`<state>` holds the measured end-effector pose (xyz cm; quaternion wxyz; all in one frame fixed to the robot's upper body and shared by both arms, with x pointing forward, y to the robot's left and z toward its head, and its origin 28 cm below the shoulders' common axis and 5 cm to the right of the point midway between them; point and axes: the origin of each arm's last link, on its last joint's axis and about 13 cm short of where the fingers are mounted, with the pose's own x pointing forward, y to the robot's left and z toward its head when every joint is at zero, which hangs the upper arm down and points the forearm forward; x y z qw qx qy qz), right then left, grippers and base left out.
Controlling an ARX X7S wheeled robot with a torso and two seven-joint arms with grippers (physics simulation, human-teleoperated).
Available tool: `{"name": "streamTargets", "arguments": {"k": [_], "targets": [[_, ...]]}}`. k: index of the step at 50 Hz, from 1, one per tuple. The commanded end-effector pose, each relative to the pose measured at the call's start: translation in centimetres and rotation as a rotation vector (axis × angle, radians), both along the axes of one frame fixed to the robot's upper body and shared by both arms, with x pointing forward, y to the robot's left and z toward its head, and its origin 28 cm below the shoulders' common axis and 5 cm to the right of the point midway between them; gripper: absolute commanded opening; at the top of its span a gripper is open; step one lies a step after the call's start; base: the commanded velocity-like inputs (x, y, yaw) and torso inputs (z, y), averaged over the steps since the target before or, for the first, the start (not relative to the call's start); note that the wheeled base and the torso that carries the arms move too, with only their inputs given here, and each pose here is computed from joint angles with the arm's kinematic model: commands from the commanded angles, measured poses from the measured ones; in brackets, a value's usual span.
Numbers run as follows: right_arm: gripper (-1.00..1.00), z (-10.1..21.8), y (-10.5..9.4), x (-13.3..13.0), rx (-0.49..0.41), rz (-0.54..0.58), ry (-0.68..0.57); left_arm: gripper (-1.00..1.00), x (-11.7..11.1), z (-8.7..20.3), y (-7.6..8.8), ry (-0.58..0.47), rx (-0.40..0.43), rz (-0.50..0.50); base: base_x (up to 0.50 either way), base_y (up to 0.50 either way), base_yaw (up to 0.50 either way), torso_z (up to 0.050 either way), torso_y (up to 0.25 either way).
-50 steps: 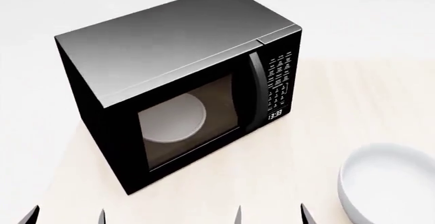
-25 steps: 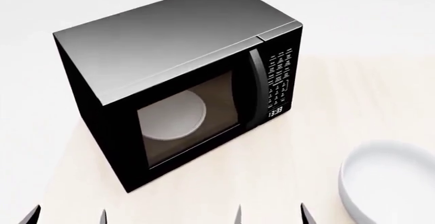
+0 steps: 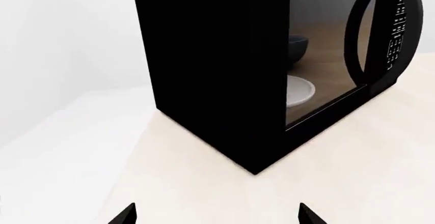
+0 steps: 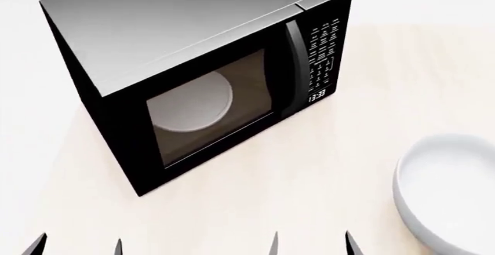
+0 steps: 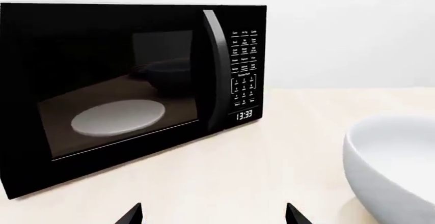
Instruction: Open the microwave.
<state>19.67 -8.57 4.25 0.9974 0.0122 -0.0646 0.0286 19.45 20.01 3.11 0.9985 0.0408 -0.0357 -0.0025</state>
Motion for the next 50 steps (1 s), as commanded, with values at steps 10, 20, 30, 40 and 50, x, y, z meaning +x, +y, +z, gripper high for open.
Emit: {"name": "streamTargets", "arguments": {"k": [10,20,30,40,50], "targets": [[1.00,0.0,0.1,0.0,0.002,0.005,0.002,1.00,0.0,0.0,0.0,-0.001,0.003,0.000,0.00,0.00,0.00,0.000,-0.154],[1.00,0.2,0.3,-0.1,0.004,0.009,0.001,1.00,-0.1,0.1,-0.1,-0.011,-0.002,-0.006,0.00,0.00,0.00,0.000,-0.149],[1.00,0.8,0.4,-0.2,0.015,0.006,-0.016,1.00,-0.1,-0.1,-0.3,-0.008,-0.013,-0.015,0.00,0.00,0.00,0.000,-0.008],[1.00,2.6,0.1,1.4,0.023,0.019,-0.030,1.00,-0.1,-0.1,-0.4,-0.006,-0.008,-0.021,0.00,0.00,0.00,0.000,0.000],[1.00,4.9,-0.3,3.9,0.023,0.015,-0.048,1.00,-0.2,0.0,-0.4,-0.009,-0.010,-0.021,0.00,0.00,0.00,0.000,0.000]]}}
